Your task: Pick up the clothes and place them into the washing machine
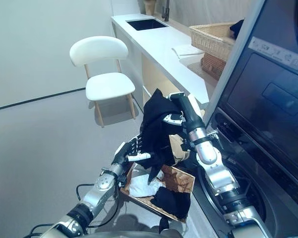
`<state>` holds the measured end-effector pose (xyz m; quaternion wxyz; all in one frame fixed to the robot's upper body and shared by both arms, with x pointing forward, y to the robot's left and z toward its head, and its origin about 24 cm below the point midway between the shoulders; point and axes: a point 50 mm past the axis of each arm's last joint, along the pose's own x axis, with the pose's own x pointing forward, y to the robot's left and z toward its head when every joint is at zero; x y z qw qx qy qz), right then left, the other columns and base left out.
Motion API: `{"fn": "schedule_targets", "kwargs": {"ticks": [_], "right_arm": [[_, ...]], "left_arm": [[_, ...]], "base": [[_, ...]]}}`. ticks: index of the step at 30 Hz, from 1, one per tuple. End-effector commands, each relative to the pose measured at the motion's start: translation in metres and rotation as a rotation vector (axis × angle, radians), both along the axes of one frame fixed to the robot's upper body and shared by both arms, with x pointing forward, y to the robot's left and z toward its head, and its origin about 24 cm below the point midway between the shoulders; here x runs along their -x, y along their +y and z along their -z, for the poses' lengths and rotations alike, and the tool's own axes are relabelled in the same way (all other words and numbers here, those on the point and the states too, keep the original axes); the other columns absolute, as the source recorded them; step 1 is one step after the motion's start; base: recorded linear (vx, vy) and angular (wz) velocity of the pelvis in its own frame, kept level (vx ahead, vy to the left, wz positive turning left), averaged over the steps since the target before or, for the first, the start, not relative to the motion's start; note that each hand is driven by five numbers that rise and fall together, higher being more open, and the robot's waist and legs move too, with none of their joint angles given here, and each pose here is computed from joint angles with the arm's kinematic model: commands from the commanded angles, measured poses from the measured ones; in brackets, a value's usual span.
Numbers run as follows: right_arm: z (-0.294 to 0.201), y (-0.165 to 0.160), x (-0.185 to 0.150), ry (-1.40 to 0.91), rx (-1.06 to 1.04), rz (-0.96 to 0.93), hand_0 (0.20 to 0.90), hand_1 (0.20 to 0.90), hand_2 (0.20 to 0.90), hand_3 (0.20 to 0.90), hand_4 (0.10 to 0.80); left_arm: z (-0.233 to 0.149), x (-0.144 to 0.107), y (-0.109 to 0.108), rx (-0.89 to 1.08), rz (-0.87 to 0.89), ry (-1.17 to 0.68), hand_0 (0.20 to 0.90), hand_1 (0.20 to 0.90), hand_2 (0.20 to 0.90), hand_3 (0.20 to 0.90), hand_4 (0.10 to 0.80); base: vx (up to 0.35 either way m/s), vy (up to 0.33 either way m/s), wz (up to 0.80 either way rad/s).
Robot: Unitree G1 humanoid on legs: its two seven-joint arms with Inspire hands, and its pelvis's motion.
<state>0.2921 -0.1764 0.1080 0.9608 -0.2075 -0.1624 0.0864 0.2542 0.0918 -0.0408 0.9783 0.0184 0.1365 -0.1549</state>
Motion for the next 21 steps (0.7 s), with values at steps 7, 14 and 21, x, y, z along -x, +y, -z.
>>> {"fn": "schedule_targets", "kwargs": {"ticks": [7, 14, 21], "right_arm": [[-0.055, -0.001, -0.003, -0.260, -0.140, 0.000, 0.200, 0.200, 0.200, 0.200, 0.300], [-0.055, -0.002, -0.004, -0.258, -0.141, 0.003, 0.200, 0.200, 0.200, 0.200, 0.300], [-0.055, 0.004, -0.007, -0.253, -0.146, -0.010, 0.200, 0.200, 0.200, 0.200, 0.300]], "left_arm": [[-0.043, -0.026, -0.047, 0.069, 0.159, -0.196, 0.900, 0.900, 0.900, 0.900, 0.800], [-0.043, -0.023, -0.055, 0.091, 0.198, -0.186, 0.900, 0.900, 0.900, 0.900, 0.800], [-0.040, -0.023, -0.064, 0.121, 0.187, -0.151, 0.900, 0.900, 0.900, 0.900, 0.800]], "base": [[0.000, -0.003, -0.01], [-0.020, -0.021, -0.03], [-0.008, -0.005, -0.01]]}}
